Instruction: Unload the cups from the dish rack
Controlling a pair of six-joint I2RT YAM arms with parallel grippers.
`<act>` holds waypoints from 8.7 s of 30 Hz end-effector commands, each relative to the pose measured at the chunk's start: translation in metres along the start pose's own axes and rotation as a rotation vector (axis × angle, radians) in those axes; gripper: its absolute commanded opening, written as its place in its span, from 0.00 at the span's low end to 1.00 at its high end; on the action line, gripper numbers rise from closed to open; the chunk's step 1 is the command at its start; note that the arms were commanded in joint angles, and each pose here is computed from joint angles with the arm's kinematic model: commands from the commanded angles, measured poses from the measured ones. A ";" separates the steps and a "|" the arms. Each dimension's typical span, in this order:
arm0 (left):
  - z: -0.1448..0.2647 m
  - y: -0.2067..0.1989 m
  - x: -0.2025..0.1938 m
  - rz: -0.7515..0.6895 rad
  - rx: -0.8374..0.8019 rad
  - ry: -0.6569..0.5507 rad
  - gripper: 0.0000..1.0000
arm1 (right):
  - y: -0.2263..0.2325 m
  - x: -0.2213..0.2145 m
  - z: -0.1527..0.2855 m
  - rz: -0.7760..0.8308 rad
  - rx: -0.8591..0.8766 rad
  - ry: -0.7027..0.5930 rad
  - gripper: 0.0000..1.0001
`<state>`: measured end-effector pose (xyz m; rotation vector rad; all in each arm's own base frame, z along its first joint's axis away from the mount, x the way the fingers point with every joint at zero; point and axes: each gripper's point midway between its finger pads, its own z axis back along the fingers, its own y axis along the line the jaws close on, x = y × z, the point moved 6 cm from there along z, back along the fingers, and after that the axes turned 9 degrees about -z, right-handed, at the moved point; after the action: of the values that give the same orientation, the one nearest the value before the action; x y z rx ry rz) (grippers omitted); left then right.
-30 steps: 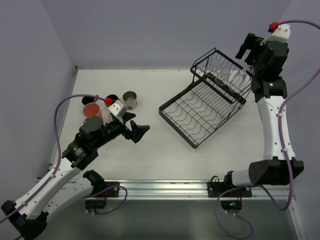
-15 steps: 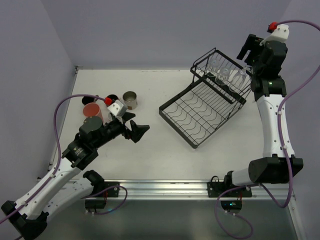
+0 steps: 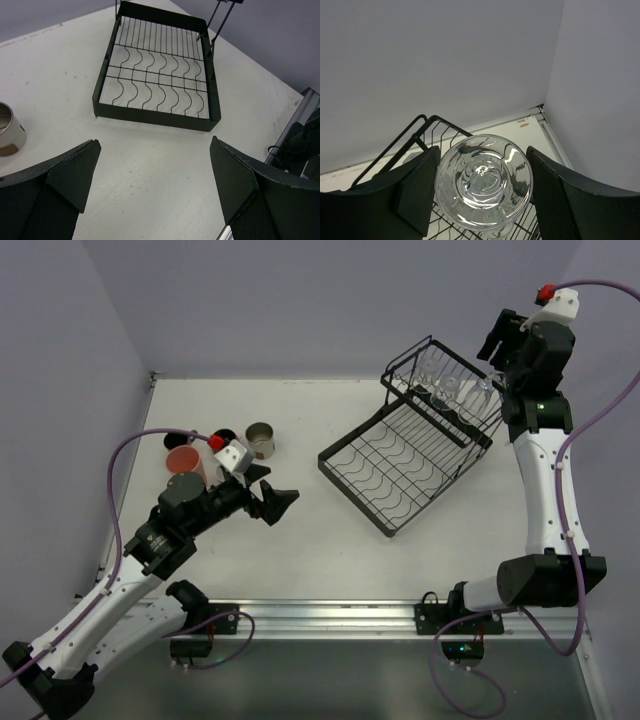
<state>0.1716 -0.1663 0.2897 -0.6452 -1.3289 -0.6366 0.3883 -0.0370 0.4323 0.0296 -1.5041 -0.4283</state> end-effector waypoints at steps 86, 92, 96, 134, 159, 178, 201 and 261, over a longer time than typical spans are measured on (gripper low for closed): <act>-0.179 -0.043 0.094 0.469 -0.662 -0.567 1.00 | 0.071 0.085 0.140 -0.388 0.619 -0.153 0.28; -0.201 -0.055 0.094 0.506 -0.712 -0.578 1.00 | 0.072 0.069 0.147 -0.433 0.662 -0.115 0.28; -0.208 -0.066 0.091 0.526 -0.737 -0.563 1.00 | 0.072 0.064 0.148 -0.442 0.671 -0.101 0.28; -0.210 -0.073 0.068 0.705 -0.754 -0.486 1.00 | 0.075 0.080 0.159 -0.471 0.700 -0.146 0.28; -0.188 -0.076 0.095 0.715 -0.849 -0.608 0.72 | 0.068 0.047 0.150 -0.497 0.692 -0.103 0.29; -0.142 -0.070 0.128 0.662 -0.821 -0.737 0.15 | 0.055 -0.004 0.161 -0.620 0.695 -0.044 0.35; -0.035 -0.073 0.191 0.478 -0.703 -0.922 0.00 | 0.065 -0.057 0.190 -0.826 0.932 0.242 0.73; -0.111 0.104 0.024 0.102 0.450 0.648 0.00 | 0.035 -0.109 0.189 -0.493 0.732 0.279 0.99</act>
<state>0.3198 -0.1840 0.2814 -0.1021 -0.7475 -0.3694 0.2160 0.0718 0.3495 1.0057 -1.2839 -0.2661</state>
